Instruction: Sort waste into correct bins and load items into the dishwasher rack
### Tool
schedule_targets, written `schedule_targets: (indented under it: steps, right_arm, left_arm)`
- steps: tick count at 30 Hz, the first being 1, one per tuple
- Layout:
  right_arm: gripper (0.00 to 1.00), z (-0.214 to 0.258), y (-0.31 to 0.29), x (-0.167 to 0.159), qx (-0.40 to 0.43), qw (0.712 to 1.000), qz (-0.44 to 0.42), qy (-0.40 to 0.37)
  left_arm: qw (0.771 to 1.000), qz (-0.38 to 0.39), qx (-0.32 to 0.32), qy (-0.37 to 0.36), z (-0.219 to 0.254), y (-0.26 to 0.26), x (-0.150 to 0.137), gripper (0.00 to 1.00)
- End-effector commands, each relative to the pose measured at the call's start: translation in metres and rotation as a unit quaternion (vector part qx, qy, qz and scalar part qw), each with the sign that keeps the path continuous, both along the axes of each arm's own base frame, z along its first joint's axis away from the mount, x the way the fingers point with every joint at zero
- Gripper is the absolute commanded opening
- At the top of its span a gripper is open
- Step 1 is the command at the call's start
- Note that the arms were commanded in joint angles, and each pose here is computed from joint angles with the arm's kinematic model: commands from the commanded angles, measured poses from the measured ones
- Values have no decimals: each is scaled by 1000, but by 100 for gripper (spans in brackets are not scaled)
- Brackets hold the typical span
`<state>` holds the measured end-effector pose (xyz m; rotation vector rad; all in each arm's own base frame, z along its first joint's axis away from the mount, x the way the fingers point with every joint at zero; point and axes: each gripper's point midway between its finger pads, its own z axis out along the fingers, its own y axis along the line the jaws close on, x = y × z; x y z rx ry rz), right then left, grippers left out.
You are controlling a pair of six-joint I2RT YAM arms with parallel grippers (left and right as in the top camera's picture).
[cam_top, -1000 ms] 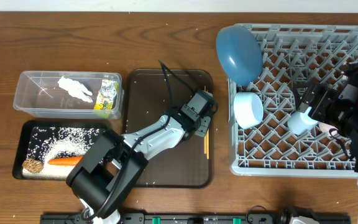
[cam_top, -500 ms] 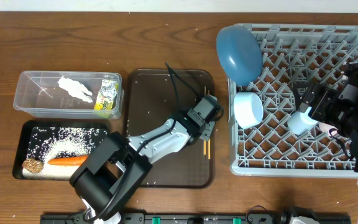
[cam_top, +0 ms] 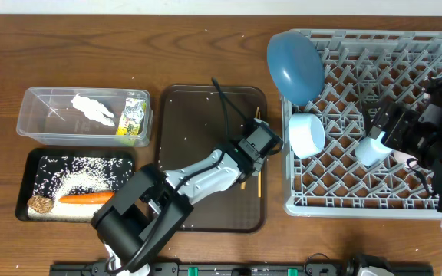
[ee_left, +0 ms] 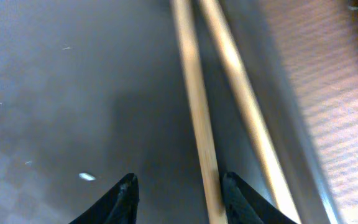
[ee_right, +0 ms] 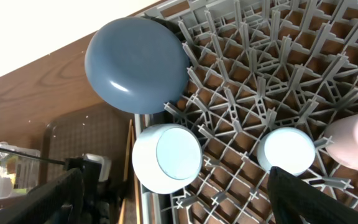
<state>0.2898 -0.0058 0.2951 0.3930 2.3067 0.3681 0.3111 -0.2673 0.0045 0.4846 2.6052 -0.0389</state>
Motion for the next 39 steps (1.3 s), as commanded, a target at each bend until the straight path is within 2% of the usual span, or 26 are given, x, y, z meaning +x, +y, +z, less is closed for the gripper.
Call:
schedule_targets:
  steps: [1, 6, 11, 13, 14, 21, 23, 33, 39]
  right_arm:
    - [87, 5, -3, 0, 1, 1000, -10, -4]
    - [87, 4, -3, 0, 1, 1000, -10, -4]
    - [87, 5, -3, 1, 0, 1000, -10, -5]
    - [87, 5, -3, 0, 0, 1000, -10, -4]
    - [87, 5, -3, 0, 0, 1000, -10, -4]
    - [87, 5, -3, 0, 1, 1000, -10, -4]
    - [86, 5, -3, 0, 1, 1000, -10, -4]
    - [87, 4, -3, 0, 1, 1000, -10, -2]
    - [88, 6, 10, -1, 25, 999, 19, -5]
  left_arm:
    - [998, 53, 19, -11, -2, 19, 14, 40]
    - [997, 69, -14, 20, -4, 24, 19, 29]
    - [997, 9, -51, 64, -5, 13, 14, 23]
    - [996, -6, -52, 72, -6, 13, 13, 19]
    - [996, -8, -50, 73, -6, 15, 13, 13]
    - [997, -25, -36, 70, 7, 26, 13, 10]
    - [997, -21, -39, 64, 16, 30, 14, 6]
    - [997, -1, -72, 18, 79, 48, 21, 6]
    - [997, 3, -65, 30, 70, 50, 18, 6]
